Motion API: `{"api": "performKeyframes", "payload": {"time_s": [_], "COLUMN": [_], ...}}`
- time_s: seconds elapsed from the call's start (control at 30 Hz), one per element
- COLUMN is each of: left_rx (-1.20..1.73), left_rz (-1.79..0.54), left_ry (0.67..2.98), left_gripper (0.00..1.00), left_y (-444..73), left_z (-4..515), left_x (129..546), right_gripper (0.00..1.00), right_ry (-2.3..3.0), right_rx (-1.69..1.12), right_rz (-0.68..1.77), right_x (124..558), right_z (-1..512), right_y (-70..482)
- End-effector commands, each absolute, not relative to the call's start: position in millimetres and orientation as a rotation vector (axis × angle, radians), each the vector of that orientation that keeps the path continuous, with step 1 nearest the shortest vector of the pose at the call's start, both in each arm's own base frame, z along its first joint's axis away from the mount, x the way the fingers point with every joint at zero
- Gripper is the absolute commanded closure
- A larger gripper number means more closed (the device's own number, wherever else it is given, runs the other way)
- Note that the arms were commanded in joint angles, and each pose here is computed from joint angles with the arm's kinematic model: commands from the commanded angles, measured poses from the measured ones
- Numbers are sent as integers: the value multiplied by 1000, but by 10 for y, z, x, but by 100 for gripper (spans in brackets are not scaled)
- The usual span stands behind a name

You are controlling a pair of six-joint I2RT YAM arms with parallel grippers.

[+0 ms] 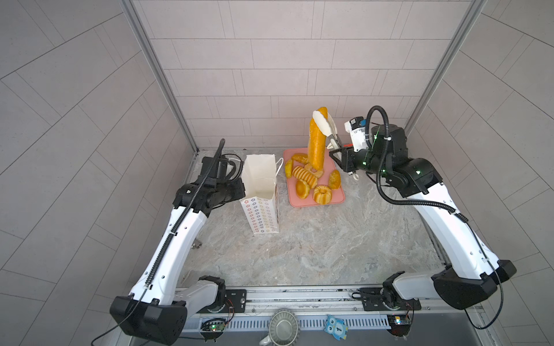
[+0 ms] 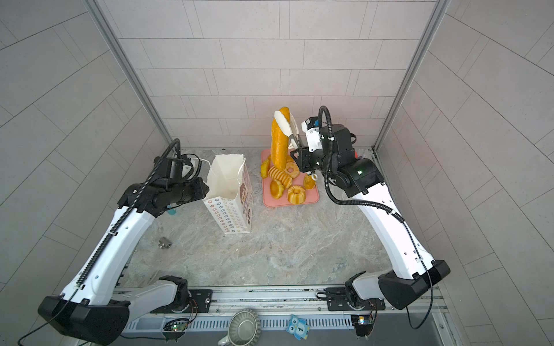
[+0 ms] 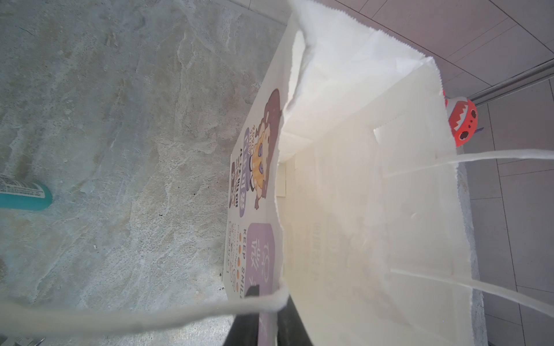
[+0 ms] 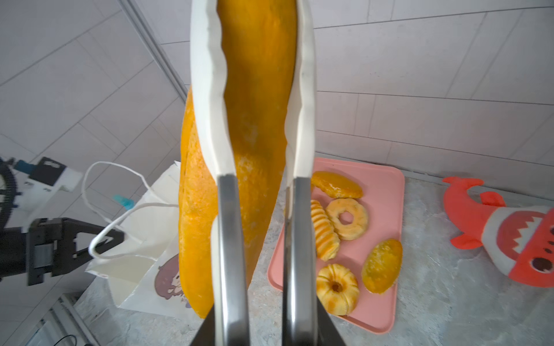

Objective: Place the fake bread into the paper bag
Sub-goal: 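Carry the loaf with the right gripper over the paper bag opening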

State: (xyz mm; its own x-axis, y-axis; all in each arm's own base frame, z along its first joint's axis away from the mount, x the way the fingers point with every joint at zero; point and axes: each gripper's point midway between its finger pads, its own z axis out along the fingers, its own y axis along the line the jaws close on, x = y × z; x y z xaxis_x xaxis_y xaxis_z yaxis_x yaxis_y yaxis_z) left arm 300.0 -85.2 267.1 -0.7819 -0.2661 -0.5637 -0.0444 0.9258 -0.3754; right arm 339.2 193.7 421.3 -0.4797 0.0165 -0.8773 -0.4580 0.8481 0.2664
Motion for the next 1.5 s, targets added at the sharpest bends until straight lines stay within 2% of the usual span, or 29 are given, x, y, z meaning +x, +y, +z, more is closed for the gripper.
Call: {"api": "performKeyframes", "payload": {"time_s": [0.0, 0.33, 0.6, 0.9, 1.47], "left_rx": [-214, -224, -242, -253, -258], "left_rz": [-463, -476, -480, -487, -495], "left_ry": [2426, 2420, 2415, 2403, 2396], "left_gripper": [83, 86, 88, 89, 92], "left_y": [-869, -883, -875, -869, -872], "left_z": [2678, 2676, 2664, 2684, 2676], "left_x": [2999, 3007, 3005, 2987, 2970], "right_gripper": [66, 66, 66, 66, 67], "right_ry": [1798, 1659, 1607, 1614, 1720], "right_rx": [-371, -415, -400, -406, -420], "right_rz": [702, 818, 832, 834, 739], "right_x": [3194, 2993, 2934, 2935, 3151], "right_z": [4758, 5024, 5014, 4903, 4408], "right_y": [2134, 2611, 2965, 3303, 3572]}}
